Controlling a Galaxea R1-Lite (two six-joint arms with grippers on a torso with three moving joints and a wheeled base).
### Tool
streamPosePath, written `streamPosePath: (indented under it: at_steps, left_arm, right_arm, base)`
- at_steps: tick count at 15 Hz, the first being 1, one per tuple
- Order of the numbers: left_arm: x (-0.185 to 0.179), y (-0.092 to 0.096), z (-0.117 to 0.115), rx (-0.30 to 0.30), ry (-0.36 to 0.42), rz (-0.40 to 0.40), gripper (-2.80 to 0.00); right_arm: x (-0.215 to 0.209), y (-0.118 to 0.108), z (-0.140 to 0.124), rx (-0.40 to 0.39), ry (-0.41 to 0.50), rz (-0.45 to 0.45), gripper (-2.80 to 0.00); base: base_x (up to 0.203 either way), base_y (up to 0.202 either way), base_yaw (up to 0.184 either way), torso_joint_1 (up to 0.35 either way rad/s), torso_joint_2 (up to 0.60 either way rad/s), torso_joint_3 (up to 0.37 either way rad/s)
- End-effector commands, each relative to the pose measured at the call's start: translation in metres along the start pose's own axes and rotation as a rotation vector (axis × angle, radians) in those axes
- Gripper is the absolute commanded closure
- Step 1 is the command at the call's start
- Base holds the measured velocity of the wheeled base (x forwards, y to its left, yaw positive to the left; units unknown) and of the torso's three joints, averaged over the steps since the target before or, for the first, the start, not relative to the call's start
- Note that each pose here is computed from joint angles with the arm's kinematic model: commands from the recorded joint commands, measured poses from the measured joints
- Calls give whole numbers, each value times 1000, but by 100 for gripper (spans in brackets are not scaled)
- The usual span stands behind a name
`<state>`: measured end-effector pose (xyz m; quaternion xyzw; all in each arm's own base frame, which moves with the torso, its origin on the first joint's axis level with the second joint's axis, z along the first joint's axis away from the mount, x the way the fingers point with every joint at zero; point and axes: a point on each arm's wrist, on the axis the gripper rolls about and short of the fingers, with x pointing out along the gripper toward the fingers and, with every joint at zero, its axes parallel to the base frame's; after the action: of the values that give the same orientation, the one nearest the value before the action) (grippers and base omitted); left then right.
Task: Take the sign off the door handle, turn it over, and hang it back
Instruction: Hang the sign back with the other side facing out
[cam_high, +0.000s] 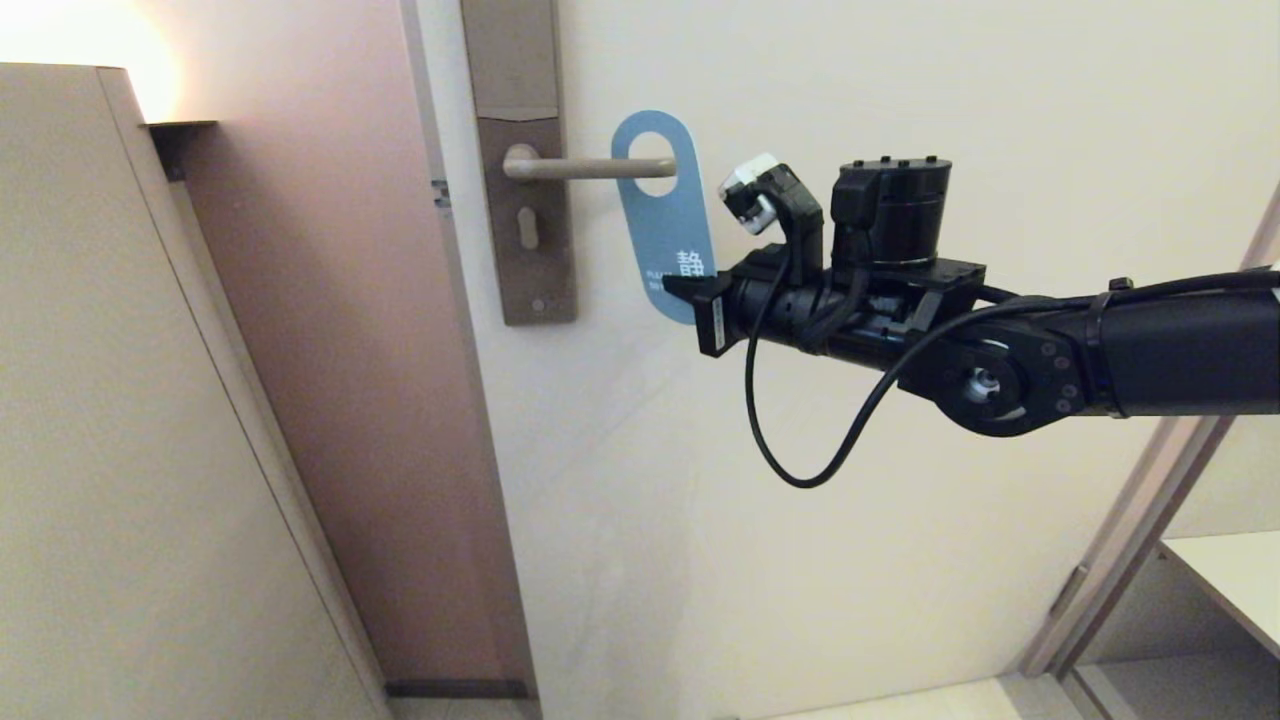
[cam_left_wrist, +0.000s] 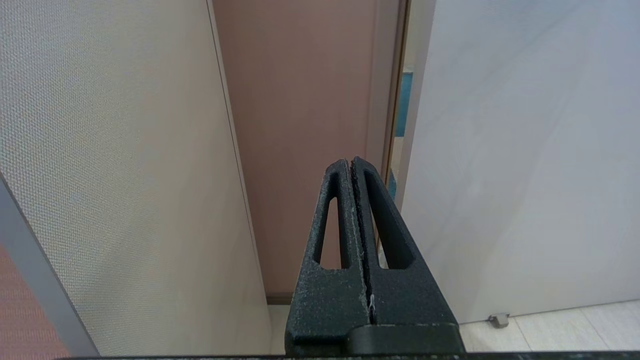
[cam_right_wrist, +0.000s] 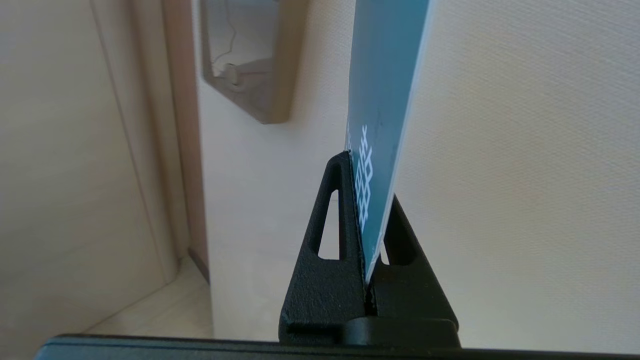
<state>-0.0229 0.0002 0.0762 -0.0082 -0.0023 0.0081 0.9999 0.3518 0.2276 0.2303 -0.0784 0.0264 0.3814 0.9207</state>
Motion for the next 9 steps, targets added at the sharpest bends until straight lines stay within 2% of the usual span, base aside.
streamPosePath:
  at_steps: [1, 9]
  left_arm:
    - [0, 0, 0, -1, 1, 1, 0]
    - [0, 0, 0, -1, 0, 1, 0]
  right_arm:
    - [1, 5, 2, -4, -9, 15, 0]
    - [8, 26, 8, -18, -31, 64, 0]
  base:
    - [0, 0, 0, 0, 0, 0]
    - [0, 0, 0, 0, 0, 0]
